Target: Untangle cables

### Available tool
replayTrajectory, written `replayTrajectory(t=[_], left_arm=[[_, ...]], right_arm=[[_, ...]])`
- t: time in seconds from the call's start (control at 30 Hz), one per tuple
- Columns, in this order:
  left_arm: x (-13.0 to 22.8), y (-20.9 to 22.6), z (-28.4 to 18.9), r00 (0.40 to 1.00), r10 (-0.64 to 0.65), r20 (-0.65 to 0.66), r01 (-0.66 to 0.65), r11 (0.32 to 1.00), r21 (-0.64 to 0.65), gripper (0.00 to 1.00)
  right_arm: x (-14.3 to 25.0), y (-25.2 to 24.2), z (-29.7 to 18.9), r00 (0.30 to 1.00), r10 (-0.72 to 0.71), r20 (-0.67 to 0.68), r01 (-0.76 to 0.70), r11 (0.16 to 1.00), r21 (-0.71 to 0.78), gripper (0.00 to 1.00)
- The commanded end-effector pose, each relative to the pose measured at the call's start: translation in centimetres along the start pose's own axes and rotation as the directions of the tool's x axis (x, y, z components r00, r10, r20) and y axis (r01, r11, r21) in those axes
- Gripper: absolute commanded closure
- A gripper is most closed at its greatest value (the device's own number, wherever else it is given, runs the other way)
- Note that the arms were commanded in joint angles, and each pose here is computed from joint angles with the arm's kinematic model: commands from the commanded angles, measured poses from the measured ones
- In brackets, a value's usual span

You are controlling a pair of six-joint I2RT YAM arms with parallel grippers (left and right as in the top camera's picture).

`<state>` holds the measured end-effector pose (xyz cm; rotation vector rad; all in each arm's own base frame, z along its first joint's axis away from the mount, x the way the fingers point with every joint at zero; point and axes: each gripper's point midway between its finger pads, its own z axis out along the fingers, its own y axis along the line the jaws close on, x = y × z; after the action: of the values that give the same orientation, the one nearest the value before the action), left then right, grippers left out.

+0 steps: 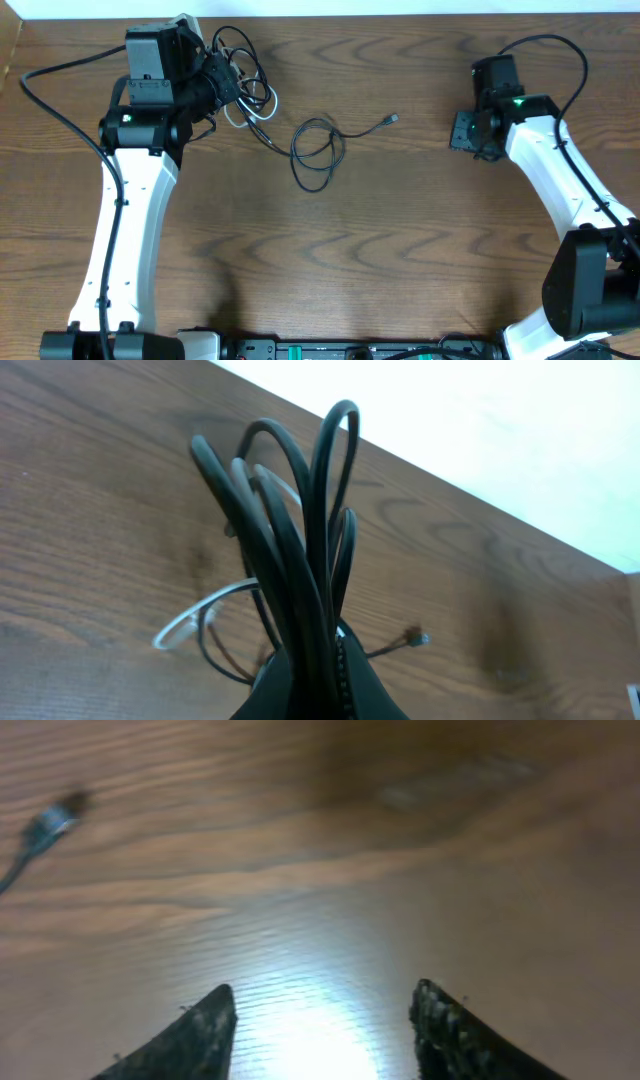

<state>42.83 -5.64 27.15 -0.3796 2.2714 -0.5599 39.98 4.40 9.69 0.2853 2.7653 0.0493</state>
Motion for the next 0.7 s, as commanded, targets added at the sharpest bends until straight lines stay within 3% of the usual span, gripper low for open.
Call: replayTrajectory(t=[0.0,0.1,0.23,0.4,0.53,0.67], left_arm=[[-0.5,-2.7,-1.5,0.998,0.05,0.022,-0.052,0.996,0.078,0.93],[-0.3,-3.4,-1.4,0.998,0.055,0.017,-0.057,0.993,0.101,0.93],[-0.6,-4.4,-1.5,1.0,0.02,0.02,-0.023,0.988,0.152,0.92],[-1.8,-5.9,-2.5,0.988,-0.154,0.032,0.143,0.964,0.224,0.92],[-1.7,-9.5,-3.9,0.976,-0.21,-0.063,0.218,0.89,0.401,0.92],[-0.5,-13.3,-6.2,0.98,-0.108,-0.169,0.189,0.785,0.59,0.92]], right_arm=[[0.8,5.6,-1.6,0.968,-0.249,0.027,0.245,0.915,-0.321,0.41],[1.1,8.4,-2.7,0.951,-0.302,0.069,0.299,0.834,-0.464,0.34],[1.4,11.5,-3.9,0.937,-0.328,0.119,0.336,0.754,-0.565,0.32],[1.2,14.9,-4.8,0.932,-0.318,0.173,0.355,0.709,-0.609,0.32],[0.3,16.6,-5.4,0.925,-0.301,0.234,0.38,0.686,-0.62,0.29],[-0.7,17.4,-6.2,0.913,-0.289,0.289,0.408,0.643,-0.648,0.26]])
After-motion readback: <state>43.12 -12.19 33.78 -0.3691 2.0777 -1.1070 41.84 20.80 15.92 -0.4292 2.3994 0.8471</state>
